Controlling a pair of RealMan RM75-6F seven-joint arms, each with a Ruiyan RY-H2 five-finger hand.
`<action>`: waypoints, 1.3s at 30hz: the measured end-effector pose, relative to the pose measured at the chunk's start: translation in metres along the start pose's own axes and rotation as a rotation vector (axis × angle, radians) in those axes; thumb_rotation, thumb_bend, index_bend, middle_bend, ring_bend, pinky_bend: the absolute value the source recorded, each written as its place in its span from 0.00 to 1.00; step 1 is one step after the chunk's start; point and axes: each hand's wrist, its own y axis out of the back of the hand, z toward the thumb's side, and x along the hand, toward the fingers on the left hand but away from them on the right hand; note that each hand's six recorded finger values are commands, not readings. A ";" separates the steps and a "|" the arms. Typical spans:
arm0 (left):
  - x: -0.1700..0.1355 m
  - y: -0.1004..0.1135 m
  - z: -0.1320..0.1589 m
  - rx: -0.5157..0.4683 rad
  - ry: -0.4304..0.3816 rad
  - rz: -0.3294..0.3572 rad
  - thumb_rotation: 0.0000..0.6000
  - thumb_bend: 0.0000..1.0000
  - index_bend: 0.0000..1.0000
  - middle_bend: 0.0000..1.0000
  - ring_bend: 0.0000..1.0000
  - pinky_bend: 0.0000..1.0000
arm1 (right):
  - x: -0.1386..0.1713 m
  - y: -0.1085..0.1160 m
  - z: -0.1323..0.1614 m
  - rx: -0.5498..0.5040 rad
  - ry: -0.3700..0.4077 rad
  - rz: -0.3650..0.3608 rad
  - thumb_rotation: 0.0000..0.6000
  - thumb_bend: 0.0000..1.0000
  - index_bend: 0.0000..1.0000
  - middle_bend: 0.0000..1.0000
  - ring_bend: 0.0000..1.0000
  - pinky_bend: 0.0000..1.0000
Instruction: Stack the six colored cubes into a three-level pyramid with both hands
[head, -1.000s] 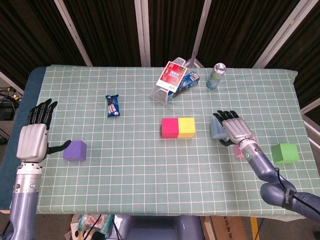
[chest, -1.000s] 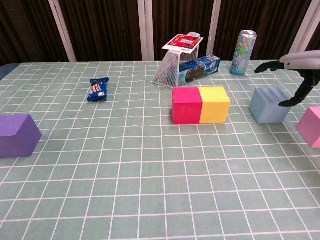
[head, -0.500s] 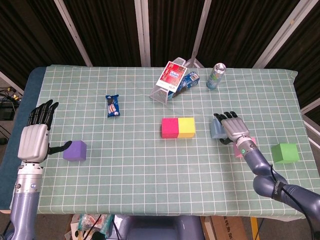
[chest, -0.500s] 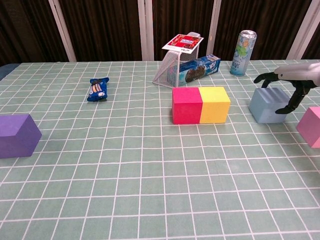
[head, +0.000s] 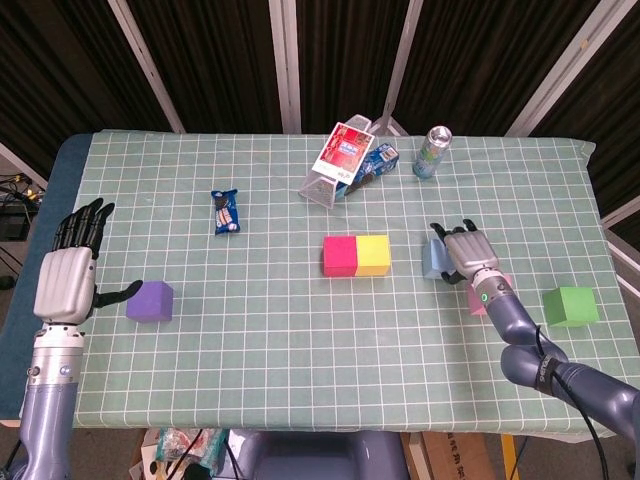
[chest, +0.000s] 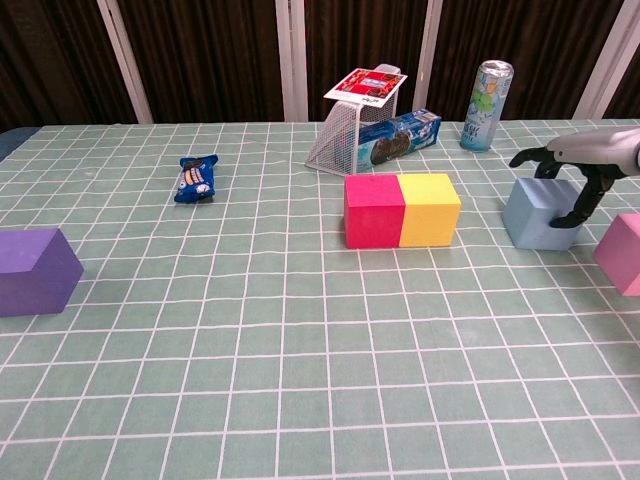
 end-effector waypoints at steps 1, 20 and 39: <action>0.000 0.000 0.000 -0.001 0.000 0.000 1.00 0.12 0.00 0.00 0.00 0.01 | 0.000 0.000 0.000 -0.004 0.001 -0.002 1.00 0.32 0.00 0.34 0.22 0.00; 0.001 0.001 0.000 -0.016 0.003 0.001 1.00 0.12 0.00 0.00 0.00 0.01 | -0.009 0.024 0.031 0.021 0.086 -0.052 1.00 0.32 0.00 0.34 0.23 0.00; 0.005 -0.002 -0.008 -0.025 0.022 -0.018 1.00 0.12 0.00 0.00 0.00 0.01 | -0.018 0.017 0.057 0.040 0.108 -0.041 1.00 0.32 0.00 0.34 0.23 0.00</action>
